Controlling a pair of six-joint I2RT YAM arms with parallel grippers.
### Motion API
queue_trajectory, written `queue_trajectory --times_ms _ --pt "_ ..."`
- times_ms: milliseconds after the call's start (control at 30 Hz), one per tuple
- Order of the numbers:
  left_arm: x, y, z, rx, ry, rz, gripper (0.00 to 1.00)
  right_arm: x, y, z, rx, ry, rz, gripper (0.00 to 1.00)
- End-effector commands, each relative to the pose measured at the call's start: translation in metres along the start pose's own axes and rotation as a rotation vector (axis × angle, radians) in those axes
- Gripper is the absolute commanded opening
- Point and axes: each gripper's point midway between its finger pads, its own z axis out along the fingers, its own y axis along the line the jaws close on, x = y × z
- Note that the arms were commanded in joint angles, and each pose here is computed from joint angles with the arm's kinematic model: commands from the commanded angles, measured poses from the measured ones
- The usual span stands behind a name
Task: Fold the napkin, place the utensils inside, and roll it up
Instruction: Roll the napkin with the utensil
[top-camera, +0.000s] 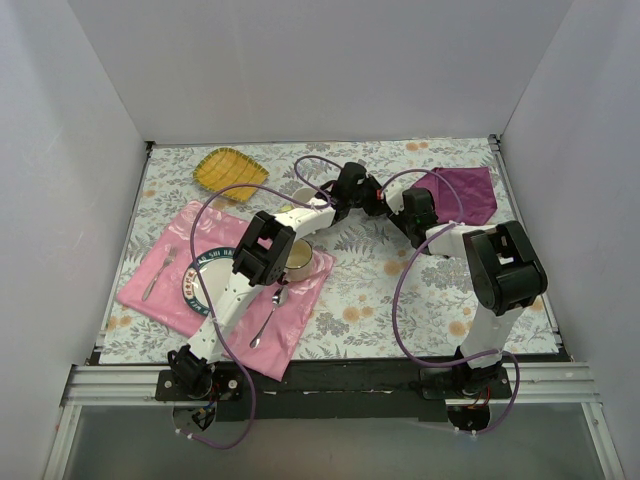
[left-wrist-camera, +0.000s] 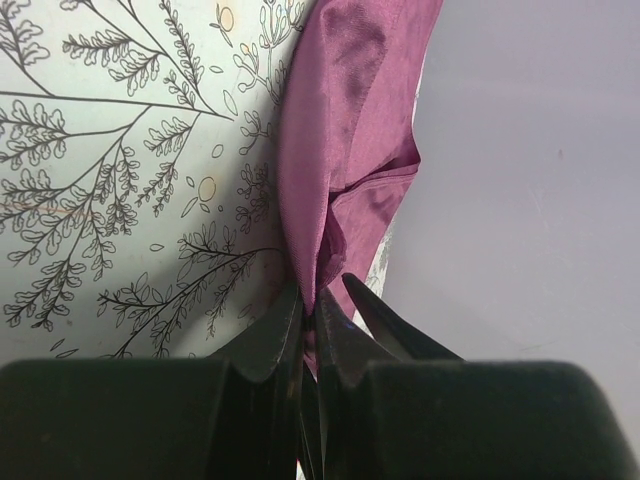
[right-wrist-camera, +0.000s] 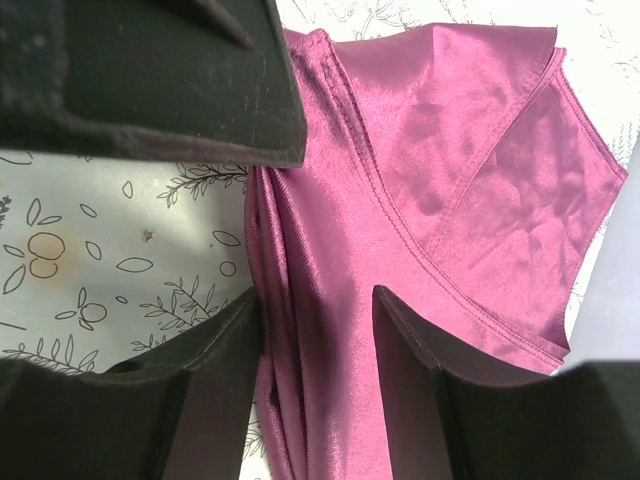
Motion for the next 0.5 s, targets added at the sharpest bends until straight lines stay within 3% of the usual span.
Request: queue_trajectory --times_ms 0,200,467 --pt "-0.011 -0.023 -0.008 0.041 -0.003 0.01 0.01 0.031 0.018 0.004 -0.048 0.1 -0.043 0.55" --pt "-0.012 -0.02 -0.008 0.041 -0.001 0.004 0.01 0.04 0.022 0.007 -0.053 0.147 -0.058 0.49" --pt "-0.016 -0.018 -0.011 0.042 0.009 0.002 0.01 0.04 0.028 0.01 -0.099 0.165 -0.043 0.28"
